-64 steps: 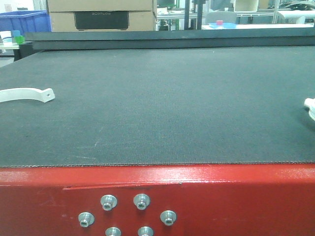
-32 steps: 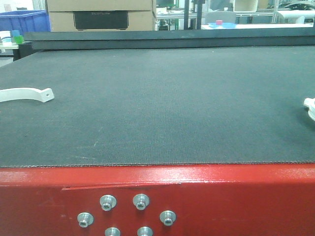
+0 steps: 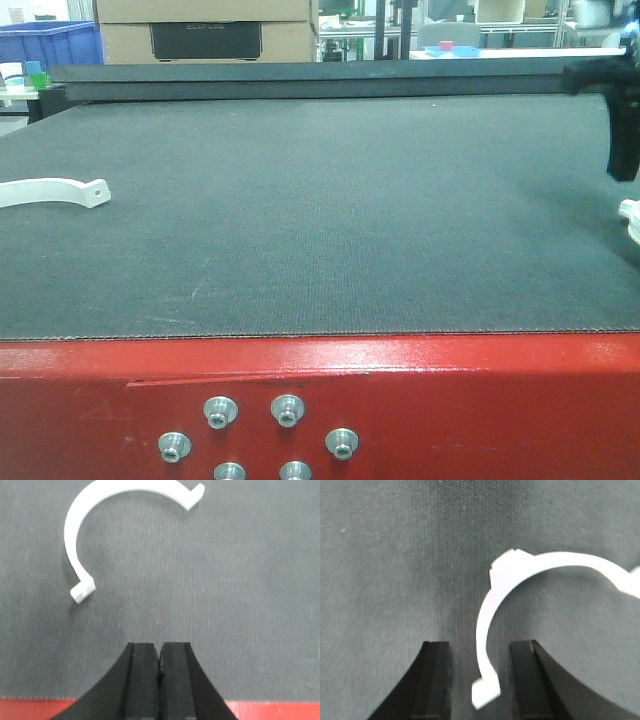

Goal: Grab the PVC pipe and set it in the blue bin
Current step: 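Lower each gripper onto the end of its white curved pipe piece, then close both grippers on the pipe pieces and lift them off the bench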

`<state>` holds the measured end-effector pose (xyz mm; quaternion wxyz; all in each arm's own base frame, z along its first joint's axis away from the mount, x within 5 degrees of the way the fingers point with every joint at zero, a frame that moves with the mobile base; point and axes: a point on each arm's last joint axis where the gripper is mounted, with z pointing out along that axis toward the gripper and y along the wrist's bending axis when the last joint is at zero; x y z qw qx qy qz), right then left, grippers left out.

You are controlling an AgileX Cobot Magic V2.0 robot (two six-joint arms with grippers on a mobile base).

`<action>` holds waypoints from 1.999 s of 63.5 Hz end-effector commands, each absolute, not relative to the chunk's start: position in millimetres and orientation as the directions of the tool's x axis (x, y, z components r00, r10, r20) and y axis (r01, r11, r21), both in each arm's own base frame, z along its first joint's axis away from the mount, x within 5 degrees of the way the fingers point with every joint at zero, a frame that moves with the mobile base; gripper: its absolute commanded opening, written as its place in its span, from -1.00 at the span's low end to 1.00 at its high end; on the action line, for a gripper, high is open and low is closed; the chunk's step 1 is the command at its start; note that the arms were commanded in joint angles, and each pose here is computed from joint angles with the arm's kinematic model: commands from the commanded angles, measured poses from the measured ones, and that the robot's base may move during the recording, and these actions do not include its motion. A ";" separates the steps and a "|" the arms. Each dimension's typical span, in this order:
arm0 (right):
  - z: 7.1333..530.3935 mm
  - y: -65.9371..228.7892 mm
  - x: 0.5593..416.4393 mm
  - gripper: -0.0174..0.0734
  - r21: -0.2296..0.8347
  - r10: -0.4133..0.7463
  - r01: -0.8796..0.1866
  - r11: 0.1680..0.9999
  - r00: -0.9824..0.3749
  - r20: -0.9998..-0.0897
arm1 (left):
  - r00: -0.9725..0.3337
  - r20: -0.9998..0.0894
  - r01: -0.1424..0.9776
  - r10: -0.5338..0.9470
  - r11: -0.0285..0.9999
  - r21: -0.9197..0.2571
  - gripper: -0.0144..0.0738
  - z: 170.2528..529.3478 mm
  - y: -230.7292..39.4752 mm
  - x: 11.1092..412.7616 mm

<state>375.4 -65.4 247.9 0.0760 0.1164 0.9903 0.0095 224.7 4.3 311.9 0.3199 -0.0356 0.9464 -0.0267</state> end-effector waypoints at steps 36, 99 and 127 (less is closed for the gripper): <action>220.6 -67.2 382.6 -0.50 0.021 0.216 0.215 0.976 -0.974 -0.065 | -0.801 -0.592 -0.051 -0.089 0.995 -0.080 -0.92 312.7 3.9 224.1; 264.2 -51.3 379.2 -0.98 0.029 0.178 0.176 0.984 -0.972 -0.156 | -0.879 -0.456 -0.181 -0.141 0.982 0.046 -0.92 339.2 56.3 244.1; 284.4 11.6 376.3 -0.98 0.034 0.018 0.011 0.999 -0.973 -0.230 | -0.945 -0.324 -0.062 -0.041 0.997 0.054 -0.11 277.3 85.3 362.1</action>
